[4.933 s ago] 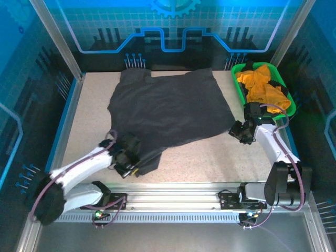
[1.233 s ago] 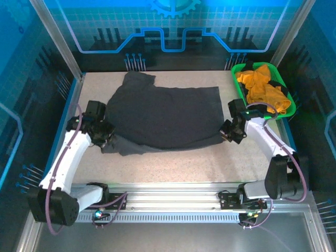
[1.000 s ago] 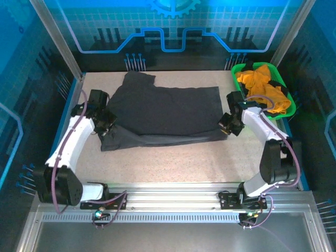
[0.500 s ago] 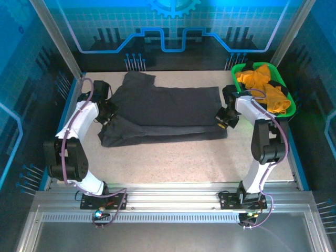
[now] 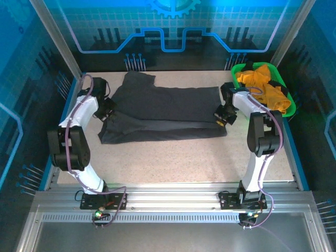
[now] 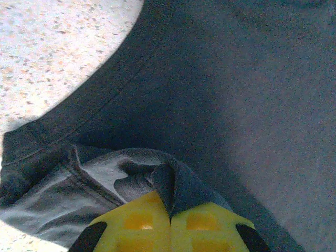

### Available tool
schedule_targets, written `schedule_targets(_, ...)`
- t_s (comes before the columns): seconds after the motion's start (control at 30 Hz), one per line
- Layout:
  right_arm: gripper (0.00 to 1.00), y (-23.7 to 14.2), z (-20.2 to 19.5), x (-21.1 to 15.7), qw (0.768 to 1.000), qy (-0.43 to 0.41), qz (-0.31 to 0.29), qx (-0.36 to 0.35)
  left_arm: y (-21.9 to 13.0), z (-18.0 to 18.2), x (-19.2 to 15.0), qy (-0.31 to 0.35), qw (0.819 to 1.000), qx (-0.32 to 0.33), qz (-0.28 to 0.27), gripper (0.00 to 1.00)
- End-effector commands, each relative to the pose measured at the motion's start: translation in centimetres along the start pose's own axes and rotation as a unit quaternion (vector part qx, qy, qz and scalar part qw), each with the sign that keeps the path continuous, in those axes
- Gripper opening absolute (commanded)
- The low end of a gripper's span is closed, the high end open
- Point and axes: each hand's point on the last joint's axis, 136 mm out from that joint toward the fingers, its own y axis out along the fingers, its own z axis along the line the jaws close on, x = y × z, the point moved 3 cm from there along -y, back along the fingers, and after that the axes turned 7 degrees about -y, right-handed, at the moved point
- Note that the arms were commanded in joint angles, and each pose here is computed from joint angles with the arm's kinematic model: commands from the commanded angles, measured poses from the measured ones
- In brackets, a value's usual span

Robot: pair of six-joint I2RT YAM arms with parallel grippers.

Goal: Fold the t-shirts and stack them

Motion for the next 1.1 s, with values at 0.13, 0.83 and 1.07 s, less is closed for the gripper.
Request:
schedule_targets(0.13,0.54,-2.9,-0.6,2.2,0.999,-0.015,-0.031,0.007,-1.9,0.3,1.7,0.009,1.000,-0.003,-0.004,0.65)
schedule_targets(0.83,0.62,2.0,-4.8,-4.3,0.997,-0.046,0.021,0.064,4.0,12.1,-3.3,-0.210,0.971,-0.009,0.115,0.51)
schedule_targets(1.07,0.51,3.2,-4.3,-3.0,0.998,-0.031,0.020,0.059,6.6,11.3,-2.6,-0.211,0.969,-0.023,0.126,0.27)
